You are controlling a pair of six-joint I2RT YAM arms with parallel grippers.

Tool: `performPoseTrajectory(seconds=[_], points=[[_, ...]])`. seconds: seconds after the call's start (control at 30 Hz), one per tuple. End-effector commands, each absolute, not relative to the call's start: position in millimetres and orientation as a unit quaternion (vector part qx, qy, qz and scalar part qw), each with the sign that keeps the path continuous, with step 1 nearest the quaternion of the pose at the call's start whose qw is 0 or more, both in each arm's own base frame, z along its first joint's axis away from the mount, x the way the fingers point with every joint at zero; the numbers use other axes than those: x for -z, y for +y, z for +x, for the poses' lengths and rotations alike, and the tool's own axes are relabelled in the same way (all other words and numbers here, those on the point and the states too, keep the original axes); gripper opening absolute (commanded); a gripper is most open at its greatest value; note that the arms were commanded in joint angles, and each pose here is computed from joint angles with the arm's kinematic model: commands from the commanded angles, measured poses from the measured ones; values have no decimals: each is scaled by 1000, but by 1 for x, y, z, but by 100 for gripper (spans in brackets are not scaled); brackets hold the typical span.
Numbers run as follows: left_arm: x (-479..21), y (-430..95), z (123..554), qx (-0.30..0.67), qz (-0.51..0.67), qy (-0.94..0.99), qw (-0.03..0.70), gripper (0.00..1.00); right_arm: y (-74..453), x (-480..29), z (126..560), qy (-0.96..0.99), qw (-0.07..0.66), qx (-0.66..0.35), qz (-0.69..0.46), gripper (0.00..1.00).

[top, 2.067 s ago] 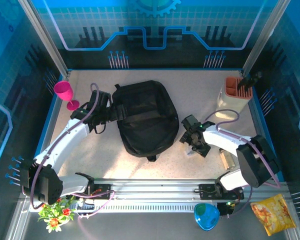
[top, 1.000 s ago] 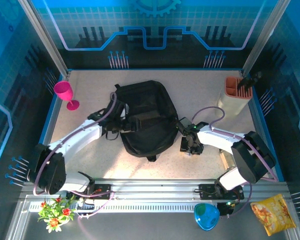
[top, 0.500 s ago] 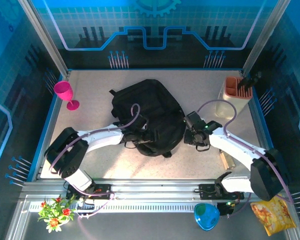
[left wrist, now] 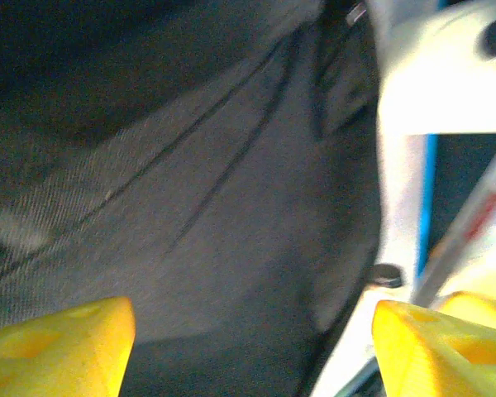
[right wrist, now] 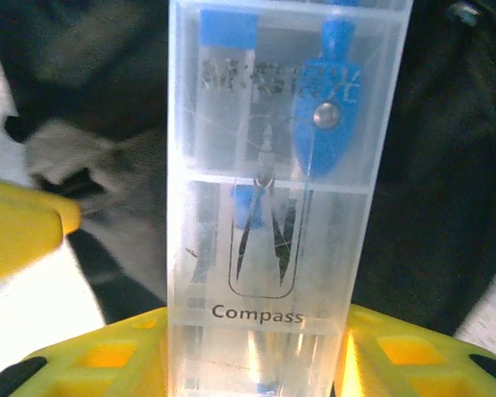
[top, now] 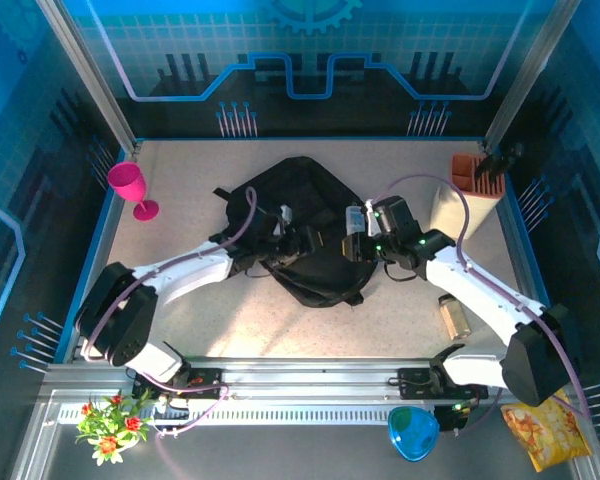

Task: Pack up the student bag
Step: Rotate the student bag at the center of the table, then pass the loose stationery.

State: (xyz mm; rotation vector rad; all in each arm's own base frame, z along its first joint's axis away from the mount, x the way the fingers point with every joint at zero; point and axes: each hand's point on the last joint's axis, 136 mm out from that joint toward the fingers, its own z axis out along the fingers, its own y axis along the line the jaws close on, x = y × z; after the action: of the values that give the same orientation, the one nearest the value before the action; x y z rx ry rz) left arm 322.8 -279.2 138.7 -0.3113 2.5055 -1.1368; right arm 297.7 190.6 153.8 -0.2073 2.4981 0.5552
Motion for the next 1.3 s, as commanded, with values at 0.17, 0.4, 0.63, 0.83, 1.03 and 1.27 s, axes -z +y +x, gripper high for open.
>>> performPoseTrajectory(seconds=[0.17, 0.4, 0.63, 0.83, 1.03, 1.27], points=[[-209, -293, 340, 498, -76, 841, 196, 78, 239, -175, 310, 899, 294, -281, -161, 48], [-202, -301, 349, 503, -82, 841, 184, 65, 255, -169, 308, 895, 279, -296, -182, 48], [-190, -307, 354, 502, -88, 845, 163, 50, 270, -169, 303, 887, 269, -316, -206, 48], [-192, -311, 358, 511, -86, 841, 158, 30, 276, -172, 301, 881, 266, -331, -208, 52], [-210, -299, 368, 545, -103, 814, 172, 19, 267, -190, 307, 871, 274, -380, -146, 73], [-232, -285, 376, 583, -126, 777, 203, 18, 261, -231, 316, 818, 279, -502, -30, 85]])
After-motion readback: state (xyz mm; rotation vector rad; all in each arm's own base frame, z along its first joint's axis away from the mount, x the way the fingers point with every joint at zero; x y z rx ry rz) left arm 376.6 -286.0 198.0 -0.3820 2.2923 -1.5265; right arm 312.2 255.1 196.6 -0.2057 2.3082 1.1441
